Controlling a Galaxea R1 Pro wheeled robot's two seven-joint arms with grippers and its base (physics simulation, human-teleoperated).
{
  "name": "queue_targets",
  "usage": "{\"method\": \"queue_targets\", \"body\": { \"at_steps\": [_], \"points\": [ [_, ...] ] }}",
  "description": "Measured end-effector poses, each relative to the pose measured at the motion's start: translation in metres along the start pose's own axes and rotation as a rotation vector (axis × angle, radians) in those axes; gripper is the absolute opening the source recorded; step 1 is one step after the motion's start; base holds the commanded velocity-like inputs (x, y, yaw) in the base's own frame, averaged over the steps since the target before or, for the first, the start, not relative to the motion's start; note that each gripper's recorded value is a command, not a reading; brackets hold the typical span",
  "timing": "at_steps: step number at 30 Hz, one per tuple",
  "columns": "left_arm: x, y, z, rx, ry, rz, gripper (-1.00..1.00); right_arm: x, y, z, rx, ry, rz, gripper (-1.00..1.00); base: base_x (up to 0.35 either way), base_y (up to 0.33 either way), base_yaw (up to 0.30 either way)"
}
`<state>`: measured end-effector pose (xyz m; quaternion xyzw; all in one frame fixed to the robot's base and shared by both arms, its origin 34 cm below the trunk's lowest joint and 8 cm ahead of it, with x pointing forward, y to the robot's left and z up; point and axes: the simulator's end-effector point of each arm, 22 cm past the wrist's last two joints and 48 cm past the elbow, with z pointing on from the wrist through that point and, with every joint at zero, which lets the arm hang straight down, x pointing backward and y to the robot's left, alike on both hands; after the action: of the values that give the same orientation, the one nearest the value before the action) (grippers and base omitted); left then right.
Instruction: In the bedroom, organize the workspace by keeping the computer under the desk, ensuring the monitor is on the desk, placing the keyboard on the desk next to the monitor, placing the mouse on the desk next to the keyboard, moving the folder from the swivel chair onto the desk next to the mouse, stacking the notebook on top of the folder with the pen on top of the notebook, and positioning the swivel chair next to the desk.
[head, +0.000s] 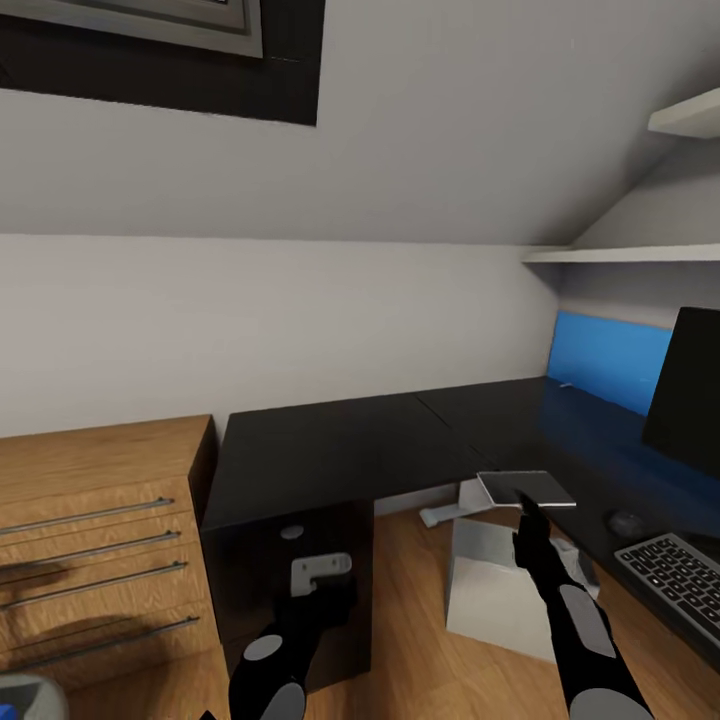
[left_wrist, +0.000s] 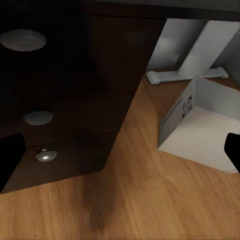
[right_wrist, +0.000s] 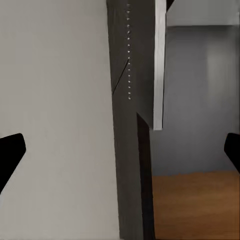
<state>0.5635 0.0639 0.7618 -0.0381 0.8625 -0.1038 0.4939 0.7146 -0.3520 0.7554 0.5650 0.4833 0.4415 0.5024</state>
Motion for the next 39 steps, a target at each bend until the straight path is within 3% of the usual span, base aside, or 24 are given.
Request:
{"method": "queue_targets", "body": {
  "at_steps": [5,10,18,29,39],
  "points": [
    [0.01,0.007,0.003,-0.026,0.001,0.003,1.0,-0.022,-0.014,-0.002,0.011,-0.113,-0.046,1.0,0.0,0.0,0.0],
    [0.02,0.009,0.006,-0.029,0.002,0.005,1.0,-0.02,-0.04,-0.004,0.044,-0.119,-0.058,1.0,0.0,0.0,0.0],
    [0.035,0.012,0.012,-0.029,0.001,0.006,1.0,-0.022,-0.058,-0.006,0.042,-0.136,-0.056,1.0,0.0,0.0,0.0],
    [0.037,0.011,0.012,-0.026,0.004,0.01,1.0,-0.019,-0.035,-0.008,-0.068,-0.173,-0.061,1.0,0.0,0.0,0.0],
    [0.037,0.011,0.012,-0.026,0.004,0.013,1.0,-0.019,-0.033,-0.008,-0.078,-0.174,-0.064,1.0,0.0,0.0,0.0]
  ]
}}
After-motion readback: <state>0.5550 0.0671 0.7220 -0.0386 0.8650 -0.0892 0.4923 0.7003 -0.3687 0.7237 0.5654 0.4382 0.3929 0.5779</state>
